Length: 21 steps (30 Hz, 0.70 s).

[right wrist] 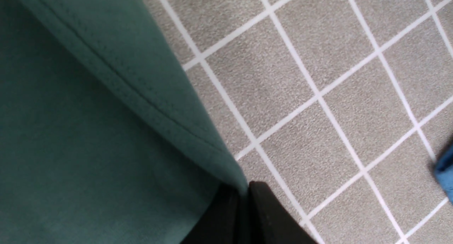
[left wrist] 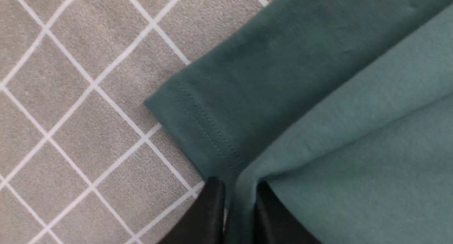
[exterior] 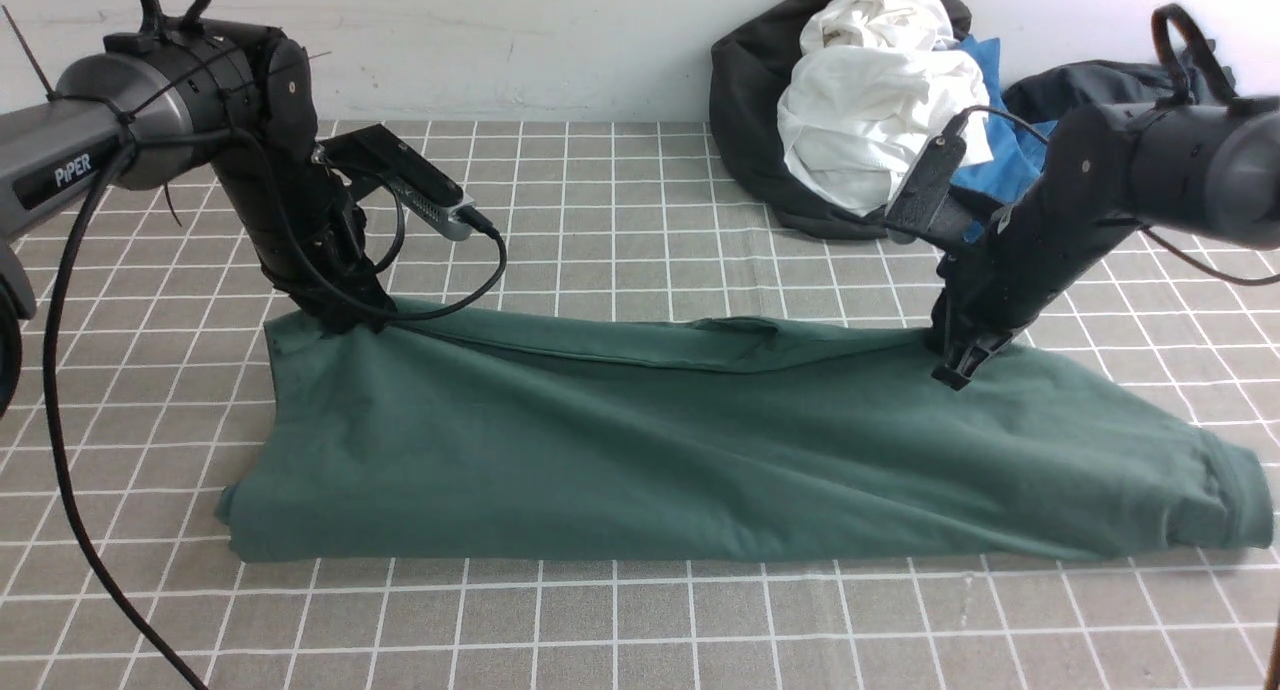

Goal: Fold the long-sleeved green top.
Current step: Use both arms to drag the lower edge of the fabric forward and fold it over the upper edge

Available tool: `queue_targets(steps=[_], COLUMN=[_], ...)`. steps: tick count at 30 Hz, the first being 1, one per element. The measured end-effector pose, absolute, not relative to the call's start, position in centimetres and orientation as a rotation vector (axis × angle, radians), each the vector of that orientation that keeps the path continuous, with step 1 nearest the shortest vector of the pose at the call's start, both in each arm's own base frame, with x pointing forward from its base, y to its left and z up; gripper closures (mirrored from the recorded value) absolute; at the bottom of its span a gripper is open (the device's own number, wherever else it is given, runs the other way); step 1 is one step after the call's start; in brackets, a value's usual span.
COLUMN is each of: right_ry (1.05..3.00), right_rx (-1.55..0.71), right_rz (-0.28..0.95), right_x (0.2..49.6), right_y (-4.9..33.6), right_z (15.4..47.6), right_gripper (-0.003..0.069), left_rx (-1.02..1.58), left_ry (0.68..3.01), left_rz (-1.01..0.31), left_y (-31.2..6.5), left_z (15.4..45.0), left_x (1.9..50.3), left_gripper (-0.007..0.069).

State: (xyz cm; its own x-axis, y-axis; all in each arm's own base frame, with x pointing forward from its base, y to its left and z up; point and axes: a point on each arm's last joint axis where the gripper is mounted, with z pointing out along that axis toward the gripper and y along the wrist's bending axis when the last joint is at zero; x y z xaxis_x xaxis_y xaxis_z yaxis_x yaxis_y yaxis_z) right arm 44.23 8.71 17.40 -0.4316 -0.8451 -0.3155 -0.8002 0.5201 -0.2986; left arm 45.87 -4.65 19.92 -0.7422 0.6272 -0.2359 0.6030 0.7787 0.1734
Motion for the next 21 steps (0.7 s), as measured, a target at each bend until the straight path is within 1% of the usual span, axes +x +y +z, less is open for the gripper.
queue_targets(steps=[1,2,3,6,7,8,9,10,11,12,14,16,17,19,21], right_ry=[2.336,2.336,2.333,2.333,2.33,2.331,2.33,2.325,2.327,2.324,2.331,2.351,2.352,2.395,2.437], right_rx=[-1.334,-1.331,-1.301,-1.24,-1.209,-1.203,-1.138,-1.097,-1.08,-1.054,-0.948,-0.86,-0.86,-0.838,-0.883], right_rz=[-0.148,-0.148,-0.152,-0.157,-0.161,-0.159,-0.165,-0.168,-0.165,-0.164,-0.138,-0.077,-0.075,0.023,0.106], right_x=[44.3,44.4,44.5,44.8,44.9,44.9,45.0,45.1,45.1,45.0,44.7,44.2,44.1,43.4,42.6], right_y=[8.7,8.7,8.7,8.7,8.7,8.7,8.6,8.6,8.6,8.6,8.5,8.9,8.9,10.2,11.9], right_z=[17.4,17.4,17.5,17.6,17.8,17.8,18.4,19.0,19.1,19.5,21.1,22.6,22.7,22.9,22.3], right_gripper=[0.0611,0.0608,0.058,0.0513,0.0476,0.047,0.0416,0.0376,0.037,0.0345,0.029,0.0271,0.0271,0.0283,0.0323], left_rx=[0.952,0.951,0.947,0.91,0.884,0.878,0.838,0.8,0.791,0.755,0.634,0.57,0.57,0.574,0.6], left_ry=[2.689,2.688,2.686,2.692,2.699,2.701,2.709,2.725,2.726,2.742,2.789,2.832,2.836,2.88,2.904], left_rz=[0.125,0.126,0.131,0.136,0.139,0.139,0.145,0.144,0.143,0.139,0.12,0.1,0.098,0.068,0.034], left_y=[-4.6,-4.6,-4.6,-4.5,-4.5,-4.5,-4.4,-4.4,-4.4,-4.3,-4.2,-4.3,-4.3,-4.7,-5.4], left_z=[20.0,20.0,20.0,20.0,20.1,20.1,20.4,20.7,20.8,21.1,22.7,23.5,23.5,23.7,23.6], left_x=[45.9,45.9,46.0,46.0,46.0,46.0,46.0,45.8,45.8,45.6,44.8,44.1,44.1,43.5,43.1], left_gripper=[0.0501,0.0495,0.0438,0.0345,0.0305,0.0298,0.0254,0.023,0.0228,0.0218,0.0209,0.0225,0.0225,0.0283,0.036])
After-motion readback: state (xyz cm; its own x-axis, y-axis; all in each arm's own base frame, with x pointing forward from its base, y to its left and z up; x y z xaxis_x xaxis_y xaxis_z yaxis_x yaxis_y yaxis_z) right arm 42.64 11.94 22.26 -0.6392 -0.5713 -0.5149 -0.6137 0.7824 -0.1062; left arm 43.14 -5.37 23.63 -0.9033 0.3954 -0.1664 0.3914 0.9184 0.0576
